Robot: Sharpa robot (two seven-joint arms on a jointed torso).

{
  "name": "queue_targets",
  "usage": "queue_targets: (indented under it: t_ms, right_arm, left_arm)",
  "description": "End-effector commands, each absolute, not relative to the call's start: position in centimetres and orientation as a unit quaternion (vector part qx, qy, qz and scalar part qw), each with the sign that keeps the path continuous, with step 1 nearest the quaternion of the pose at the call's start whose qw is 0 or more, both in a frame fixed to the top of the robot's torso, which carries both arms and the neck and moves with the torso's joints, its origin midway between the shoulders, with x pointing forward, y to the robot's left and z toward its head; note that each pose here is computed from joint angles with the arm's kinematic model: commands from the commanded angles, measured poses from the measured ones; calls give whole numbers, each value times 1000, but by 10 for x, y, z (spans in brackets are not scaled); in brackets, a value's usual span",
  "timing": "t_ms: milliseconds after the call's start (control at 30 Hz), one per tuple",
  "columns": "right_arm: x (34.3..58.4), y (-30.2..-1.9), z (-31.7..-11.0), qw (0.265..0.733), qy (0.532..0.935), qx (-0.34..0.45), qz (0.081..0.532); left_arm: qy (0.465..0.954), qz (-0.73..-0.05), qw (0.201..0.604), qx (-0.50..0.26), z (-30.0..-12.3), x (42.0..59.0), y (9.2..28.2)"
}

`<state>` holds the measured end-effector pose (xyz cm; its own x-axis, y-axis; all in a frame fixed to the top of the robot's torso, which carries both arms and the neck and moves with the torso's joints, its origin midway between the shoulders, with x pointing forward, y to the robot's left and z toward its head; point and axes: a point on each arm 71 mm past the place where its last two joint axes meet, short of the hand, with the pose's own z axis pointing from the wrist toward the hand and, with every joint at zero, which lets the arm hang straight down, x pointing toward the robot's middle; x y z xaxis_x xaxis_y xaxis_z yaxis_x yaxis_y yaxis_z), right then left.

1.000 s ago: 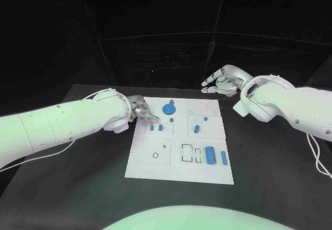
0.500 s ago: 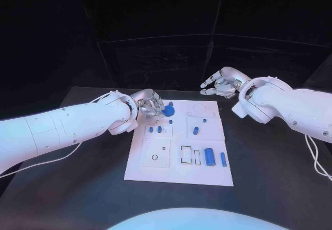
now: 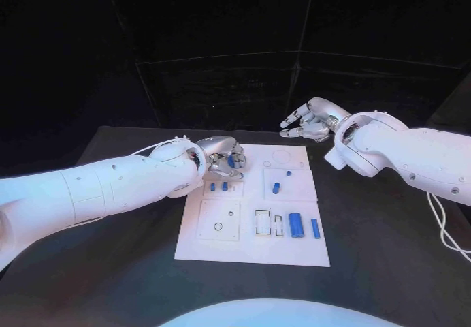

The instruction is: Assemble the parts on the task board

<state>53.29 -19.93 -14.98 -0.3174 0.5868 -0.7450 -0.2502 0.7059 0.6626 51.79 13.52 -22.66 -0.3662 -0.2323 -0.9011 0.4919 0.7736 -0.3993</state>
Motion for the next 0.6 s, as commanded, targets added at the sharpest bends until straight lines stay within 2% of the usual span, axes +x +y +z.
queue_targets:
  t_ms: [33, 600]
  right_arm:
    - [533, -197, -148, 572, 725, 111, 368]
    - [533, -196, -149, 571, 725, 110, 369]
  left_arm:
    - [763, -310, 552, 127, -230, 518, 130]
    - [777, -293, 539, 139, -239, 529, 117]
